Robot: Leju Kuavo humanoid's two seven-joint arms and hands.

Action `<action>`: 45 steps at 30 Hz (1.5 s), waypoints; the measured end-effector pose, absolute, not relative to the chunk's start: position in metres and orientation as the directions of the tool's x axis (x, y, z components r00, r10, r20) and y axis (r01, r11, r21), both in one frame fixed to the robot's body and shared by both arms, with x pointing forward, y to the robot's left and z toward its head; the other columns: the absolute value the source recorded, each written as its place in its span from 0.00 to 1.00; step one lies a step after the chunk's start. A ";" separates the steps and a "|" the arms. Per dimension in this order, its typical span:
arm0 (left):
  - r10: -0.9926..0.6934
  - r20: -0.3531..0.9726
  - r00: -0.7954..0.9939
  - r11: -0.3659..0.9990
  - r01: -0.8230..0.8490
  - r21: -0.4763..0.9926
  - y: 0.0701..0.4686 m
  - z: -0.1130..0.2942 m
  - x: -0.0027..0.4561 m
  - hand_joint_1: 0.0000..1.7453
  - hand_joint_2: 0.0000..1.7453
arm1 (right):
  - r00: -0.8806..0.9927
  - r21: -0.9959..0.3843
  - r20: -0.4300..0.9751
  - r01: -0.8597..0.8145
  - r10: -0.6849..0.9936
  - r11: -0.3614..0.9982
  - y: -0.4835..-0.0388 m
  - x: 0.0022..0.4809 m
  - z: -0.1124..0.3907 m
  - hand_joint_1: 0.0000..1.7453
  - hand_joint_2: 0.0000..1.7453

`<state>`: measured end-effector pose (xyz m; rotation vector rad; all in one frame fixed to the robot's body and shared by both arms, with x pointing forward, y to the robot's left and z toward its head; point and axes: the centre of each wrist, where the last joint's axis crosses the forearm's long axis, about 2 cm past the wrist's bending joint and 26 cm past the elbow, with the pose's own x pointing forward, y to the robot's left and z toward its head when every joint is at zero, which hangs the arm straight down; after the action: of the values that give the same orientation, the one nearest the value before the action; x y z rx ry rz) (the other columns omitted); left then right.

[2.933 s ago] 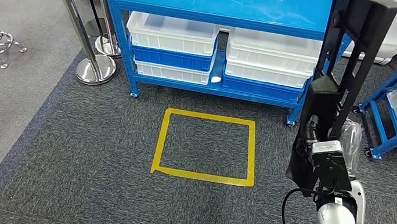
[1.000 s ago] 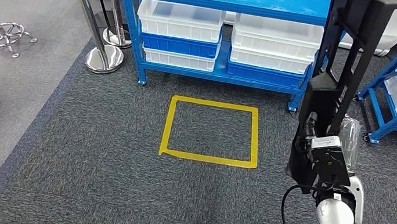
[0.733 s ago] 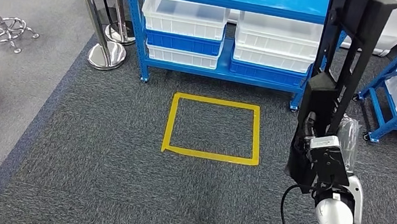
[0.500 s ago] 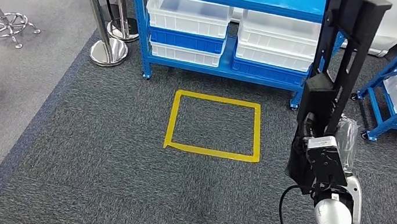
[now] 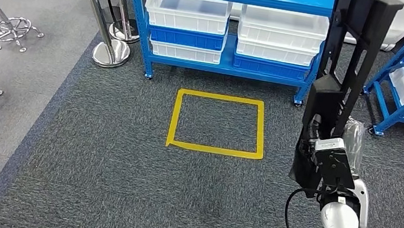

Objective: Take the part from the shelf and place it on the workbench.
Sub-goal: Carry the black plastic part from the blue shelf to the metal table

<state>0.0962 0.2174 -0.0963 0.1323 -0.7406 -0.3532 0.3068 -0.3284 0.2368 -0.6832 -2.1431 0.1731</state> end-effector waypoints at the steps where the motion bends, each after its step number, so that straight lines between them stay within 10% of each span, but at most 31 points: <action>1: -0.360 0.636 0.683 0.933 0.268 0.241 0.217 -0.096 0.096 0.00 1.00 | -0.483 -0.354 0.698 0.410 0.529 0.841 -0.328 0.307 0.237 1.00 1.00; 45: -0.368 0.633 0.681 0.930 0.269 0.251 0.217 -0.096 0.098 0.00 1.00 | -0.483 -0.361 0.690 0.414 0.538 0.835 -0.329 0.310 0.239 1.00 1.00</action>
<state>0.0979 0.2172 -0.0958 0.1415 -0.7396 -0.3590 0.3099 -0.3285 0.2392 -0.6937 -2.1453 0.1819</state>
